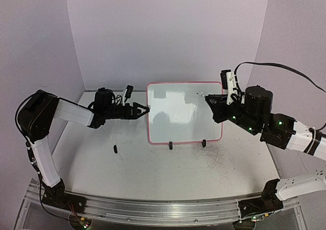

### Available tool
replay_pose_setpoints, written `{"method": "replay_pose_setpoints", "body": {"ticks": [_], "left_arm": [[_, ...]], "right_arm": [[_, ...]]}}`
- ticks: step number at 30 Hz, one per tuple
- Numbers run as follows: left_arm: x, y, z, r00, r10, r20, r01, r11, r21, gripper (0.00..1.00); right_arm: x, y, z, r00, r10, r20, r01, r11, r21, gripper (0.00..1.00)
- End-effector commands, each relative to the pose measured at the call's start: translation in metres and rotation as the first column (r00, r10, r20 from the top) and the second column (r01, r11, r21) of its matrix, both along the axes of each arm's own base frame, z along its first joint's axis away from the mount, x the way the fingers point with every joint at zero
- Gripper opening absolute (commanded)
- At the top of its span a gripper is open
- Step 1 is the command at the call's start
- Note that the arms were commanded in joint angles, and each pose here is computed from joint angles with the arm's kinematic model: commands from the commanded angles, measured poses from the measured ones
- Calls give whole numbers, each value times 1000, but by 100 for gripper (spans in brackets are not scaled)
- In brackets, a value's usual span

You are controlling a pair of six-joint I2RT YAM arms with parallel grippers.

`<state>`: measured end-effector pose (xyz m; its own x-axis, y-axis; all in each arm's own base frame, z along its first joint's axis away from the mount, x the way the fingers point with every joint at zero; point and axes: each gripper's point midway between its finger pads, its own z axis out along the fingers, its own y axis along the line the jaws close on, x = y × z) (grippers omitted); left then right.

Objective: Write a sentence on the whiteboard
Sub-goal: Hold the whiteboard at the center of the board.

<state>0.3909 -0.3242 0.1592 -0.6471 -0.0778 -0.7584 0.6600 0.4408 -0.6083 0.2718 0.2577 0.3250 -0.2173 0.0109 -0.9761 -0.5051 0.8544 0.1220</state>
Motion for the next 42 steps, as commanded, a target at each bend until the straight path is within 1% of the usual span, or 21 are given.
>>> {"method": "replay_pose_setpoints", "body": {"ticks": [1,4,7,9,11,14,19,22,25,27,30,34,42], "left_arm": [[0,15,34,1000,5,25,-3,998,-63,99],[4,24,41,1000,12,4,-11,996,-88,100],[10,18,48,999,-33,-11,32,993,-118,97],[12,11,48,996,-80,-27,76,988,-133,89],[15,4,53,992,-126,-18,122,981,-148,81],[17,-4,55,983,-185,-7,181,970,-159,75],[30,-13,46,977,-211,-16,206,964,-165,68],[36,-19,47,972,-237,1,234,958,-168,63],[40,-25,41,965,-263,5,260,950,-171,55],[41,-28,41,960,-279,12,276,945,-174,47],[35,-31,41,950,-311,26,310,934,-178,40],[30,-29,43,946,-319,49,323,930,-176,30],[22,-27,40,941,-330,74,338,927,-161,25]], "right_arm": [[-1,3,14,999,15,42,-16,999,29,0],[-1,4,16,999,17,47,-19,999,30,0],[0,6,18,998,25,59,-26,999,27,0],[1,12,18,997,41,62,-43,999,20,0],[4,22,16,996,67,59,-68,998,6,0],[6,38,19,992,111,57,-112,994,8,0],[13,57,23,986,152,73,-153,988,8,0],[19,70,26,982,171,79,-171,985,-4,0],[26,86,29,976,204,79,-204,979,-5,0],[32,95,29,972,222,75,-222,975,-7,0],[40,101,28,969,238,71,-238,971,-7,0],[49,106,23,968,241,71,-239,970,-31,0],[60,118,7,969,240,52,-237,969,-68,0]]}}
